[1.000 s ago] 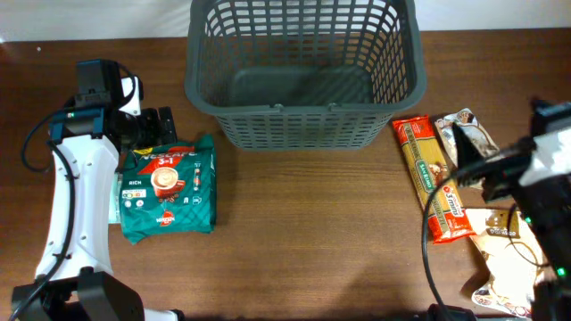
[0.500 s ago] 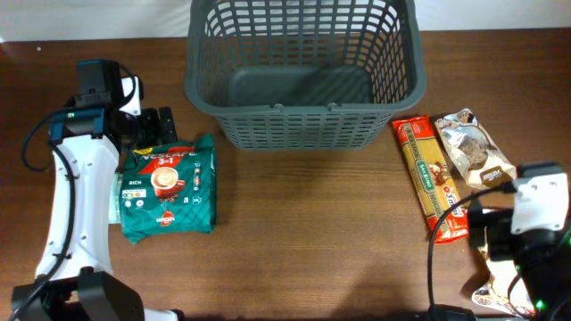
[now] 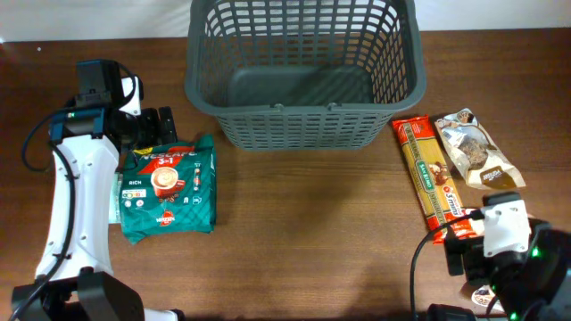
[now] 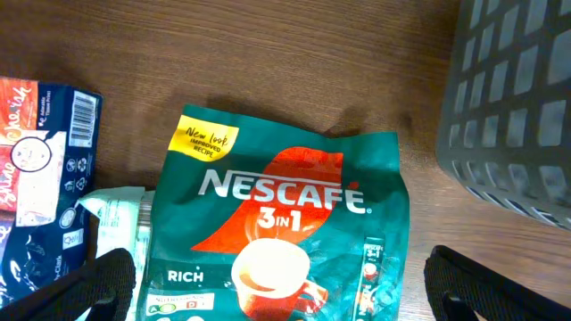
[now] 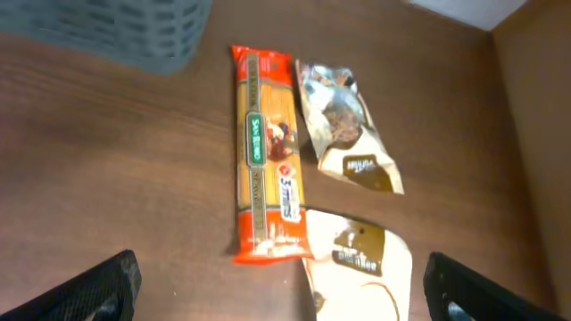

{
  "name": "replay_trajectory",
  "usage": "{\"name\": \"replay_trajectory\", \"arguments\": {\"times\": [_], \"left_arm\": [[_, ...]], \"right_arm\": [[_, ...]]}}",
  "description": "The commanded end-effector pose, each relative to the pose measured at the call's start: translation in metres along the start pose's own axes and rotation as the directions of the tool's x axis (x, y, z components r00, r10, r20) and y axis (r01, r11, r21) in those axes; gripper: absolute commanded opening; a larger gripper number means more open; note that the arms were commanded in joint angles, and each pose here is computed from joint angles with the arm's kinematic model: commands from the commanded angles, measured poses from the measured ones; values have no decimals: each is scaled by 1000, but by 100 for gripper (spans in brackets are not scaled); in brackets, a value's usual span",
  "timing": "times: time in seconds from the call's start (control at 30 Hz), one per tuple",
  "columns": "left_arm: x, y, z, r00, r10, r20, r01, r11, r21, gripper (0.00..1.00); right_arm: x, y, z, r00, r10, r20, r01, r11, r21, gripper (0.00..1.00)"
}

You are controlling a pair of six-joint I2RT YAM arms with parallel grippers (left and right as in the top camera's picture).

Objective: Pack container

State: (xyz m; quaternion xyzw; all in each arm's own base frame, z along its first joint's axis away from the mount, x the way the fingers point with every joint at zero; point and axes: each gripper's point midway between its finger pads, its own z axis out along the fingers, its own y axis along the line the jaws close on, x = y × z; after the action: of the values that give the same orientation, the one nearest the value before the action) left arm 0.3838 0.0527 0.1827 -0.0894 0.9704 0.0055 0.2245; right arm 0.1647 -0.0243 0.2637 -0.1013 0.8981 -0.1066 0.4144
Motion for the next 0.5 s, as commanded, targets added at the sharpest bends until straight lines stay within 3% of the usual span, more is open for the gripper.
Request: {"name": "replay_trajectory", "arguments": {"times": [0.0, 0.13, 0.47], "left_arm": [[4, -3, 3, 1000, 19, -14, -19, 1000, 9, 99], [4, -3, 3, 1000, 19, -11, -19, 1000, 9, 99], [4, -3, 3, 1000, 19, -11, -19, 1000, 9, 99]], "right_arm": [[-14, 2, -12, 991, 55, 120, -55, 998, -2, 99], [-25, 2, -16, 983, 50, 179, -50, 999, -5, 99], [-25, 2, -16, 983, 49, 179, -49, 999, -5, 99]]}}
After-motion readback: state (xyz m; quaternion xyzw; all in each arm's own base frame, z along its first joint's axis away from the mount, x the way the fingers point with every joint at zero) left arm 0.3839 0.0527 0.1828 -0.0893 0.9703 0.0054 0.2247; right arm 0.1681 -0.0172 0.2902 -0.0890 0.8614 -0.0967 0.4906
